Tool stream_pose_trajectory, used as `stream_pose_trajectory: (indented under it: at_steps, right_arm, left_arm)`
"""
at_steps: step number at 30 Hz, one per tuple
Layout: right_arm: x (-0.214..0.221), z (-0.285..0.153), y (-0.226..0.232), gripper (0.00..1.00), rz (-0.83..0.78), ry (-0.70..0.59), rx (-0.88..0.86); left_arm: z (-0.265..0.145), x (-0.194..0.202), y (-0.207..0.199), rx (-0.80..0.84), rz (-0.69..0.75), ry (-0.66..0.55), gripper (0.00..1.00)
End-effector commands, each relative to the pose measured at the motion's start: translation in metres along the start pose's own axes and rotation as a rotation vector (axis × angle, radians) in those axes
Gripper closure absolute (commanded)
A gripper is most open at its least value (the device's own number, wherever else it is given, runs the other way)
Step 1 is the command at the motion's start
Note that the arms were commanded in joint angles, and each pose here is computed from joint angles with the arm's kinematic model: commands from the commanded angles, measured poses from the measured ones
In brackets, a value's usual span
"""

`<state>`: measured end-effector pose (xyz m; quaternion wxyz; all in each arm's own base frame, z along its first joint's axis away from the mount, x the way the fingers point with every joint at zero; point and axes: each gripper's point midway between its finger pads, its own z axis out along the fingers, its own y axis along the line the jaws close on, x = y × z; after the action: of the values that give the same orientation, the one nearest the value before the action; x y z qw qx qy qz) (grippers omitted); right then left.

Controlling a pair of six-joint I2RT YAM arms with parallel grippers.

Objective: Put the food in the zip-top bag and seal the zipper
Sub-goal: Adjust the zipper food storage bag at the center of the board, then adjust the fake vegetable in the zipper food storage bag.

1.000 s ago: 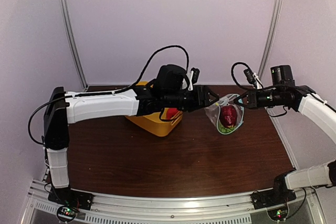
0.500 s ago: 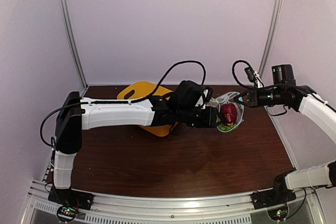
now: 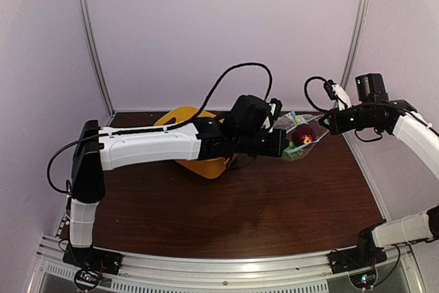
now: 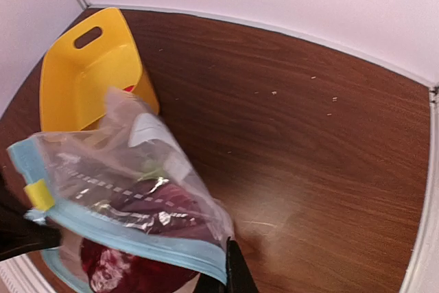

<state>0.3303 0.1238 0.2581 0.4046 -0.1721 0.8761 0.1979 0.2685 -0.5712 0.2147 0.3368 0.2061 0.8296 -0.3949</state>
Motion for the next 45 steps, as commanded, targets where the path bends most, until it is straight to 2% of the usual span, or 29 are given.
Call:
stream_pose_trajectory:
  at_steps: [1, 3, 4, 5, 6, 8, 10, 12, 13, 14, 15, 16, 17, 18, 19, 20, 22, 24, 25, 27, 29, 30, 31, 33, 34, 38, 40, 44, 45]
  right_arm:
    - [-0.015, -0.032, -0.048, 1.00, -0.173, 0.025, 0.325]
    - [-0.023, -0.044, -0.029, 1.00, -0.169, -0.045, 0.261]
    - [-0.025, -0.046, -0.023, 1.00, -0.166, -0.068, 0.251]
    - [-0.025, -0.047, -0.012, 1.00, -0.179, -0.069, 0.221]
    - [-0.024, -0.046, 0.001, 1.00, -0.199, -0.056, 0.175]
    - [-0.020, -0.043, 0.008, 1.00, -0.204, -0.046, 0.151]
    - [-0.013, -0.038, 0.013, 1.00, -0.209, -0.022, 0.109]
    - [-0.006, -0.032, 0.015, 1.00, -0.209, -0.002, 0.088]
    - [-0.004, -0.029, 0.017, 1.00, -0.207, -0.001, 0.074]
    - [-0.004, -0.030, 0.023, 1.00, -0.205, 0.006, 0.036]
    - [-0.004, -0.033, 0.031, 1.00, -0.202, 0.010, -0.002]
    - [-0.008, -0.035, 0.034, 1.00, -0.208, -0.019, -0.013]
    - [-0.010, -0.033, 0.023, 1.00, -0.187, -0.048, 0.045]
    - [-0.002, -0.026, 0.018, 1.00, -0.176, -0.035, 0.063]
    - [0.006, -0.019, 0.018, 1.00, -0.179, 0.005, 0.050]
    - [0.013, -0.014, 0.018, 1.00, -0.175, 0.047, 0.037]
    - [0.020, -0.008, 0.002, 1.00, -0.159, 0.085, 0.115]
    - [0.021, -0.014, 0.003, 1.00, -0.183, 0.109, 0.111]
    - [0.020, -0.020, 0.010, 1.00, -0.200, 0.114, 0.084]
    - [0.022, -0.020, -0.003, 1.00, -0.211, 0.100, 0.160]
    - [0.039, -0.003, -0.032, 1.00, -0.215, 0.152, 0.281]
    - [0.053, 0.010, -0.039, 1.00, -0.204, 0.234, 0.289]
    - [0.062, 0.016, -0.040, 0.95, -0.190, 0.298, 0.272]
    - [0.068, 0.017, -0.031, 0.72, -0.185, 0.358, 0.210]
    - [0.062, 0.011, -0.024, 0.62, -0.200, 0.343, 0.181]
    - [0.036, -0.024, 0.015, 0.43, -0.316, 0.200, 0.031]
    - [0.034, -0.031, 0.032, 0.50, -0.345, 0.158, -0.048]
    - [0.056, -0.017, 0.044, 0.89, -0.337, 0.221, -0.154]
    - [0.062, -0.012, 0.046, 0.92, -0.334, 0.245, -0.174]
  left_arm:
    - [-0.034, -0.056, -0.019, 0.025, 0.065, -0.102, 1.00]
    - [-0.025, -0.046, -0.018, 0.000, 0.112, -0.122, 1.00]
    - [-0.017, -0.038, -0.010, -0.003, 0.068, -0.075, 1.00]
    - [-0.012, -0.034, -0.022, 0.093, 0.039, -0.013, 1.00]
    - [-0.014, -0.040, -0.036, 0.138, 0.059, -0.027, 1.00]
    - [-0.012, -0.048, -0.036, 0.058, 0.121, -0.115, 1.00]
    - [-0.009, -0.056, -0.041, 0.126, 0.102, -0.109, 1.00]
    - [-0.002, -0.061, -0.029, 0.080, 0.114, -0.148, 1.00]
    - [0.002, -0.058, -0.026, 0.085, 0.086, -0.114, 1.00]
    - [-0.003, -0.061, -0.046, 0.168, 0.090, -0.089, 1.00]
    - [-0.008, -0.066, -0.060, 0.164, 0.168, -0.133, 1.00]
    - [-0.004, -0.068, -0.046, 0.020, 0.230, -0.208, 1.00]
    - [0.008, -0.064, -0.019, -0.068, 0.229, -0.214, 1.00]
    - [0.021, -0.057, -0.008, -0.005, 0.177, -0.146, 1.00]
    - [0.030, -0.050, -0.004, 0.101, 0.062, -0.065, 1.00]
    - [0.034, -0.040, -0.003, 0.173, 0.025, -0.017, 1.00]
    - [0.034, -0.033, 0.007, 0.157, -0.080, 0.010, 1.00]
    - [0.012, -0.038, -0.046, 0.295, 0.021, -0.004, 1.00]
    - [0.007, -0.042, -0.053, 0.245, 0.093, -0.061, 1.00]
    - [0.020, -0.035, -0.028, 0.117, 0.101, -0.109, 1.00]
    - [0.053, -0.021, 0.021, 0.159, -0.101, 0.012, 1.00]
    - [0.064, -0.007, 0.023, 0.245, -0.197, 0.088, 1.00]
    - [0.069, 0.006, 0.023, 0.300, -0.246, 0.131, 1.00]
    - [0.065, 0.015, 0.012, 0.320, -0.238, 0.129, 1.00]
    - [0.062, 0.015, 0.007, 0.311, -0.209, 0.116, 1.00]
    - [0.049, 0.004, -0.013, 0.358, -0.172, 0.098, 1.00]
    - [0.047, 0.001, -0.015, 0.358, -0.168, 0.093, 1.00]
    - [0.043, 0.001, -0.018, 0.381, -0.179, 0.098, 1.00]
    - [0.042, 0.000, -0.021, 0.390, -0.182, 0.096, 1.00]
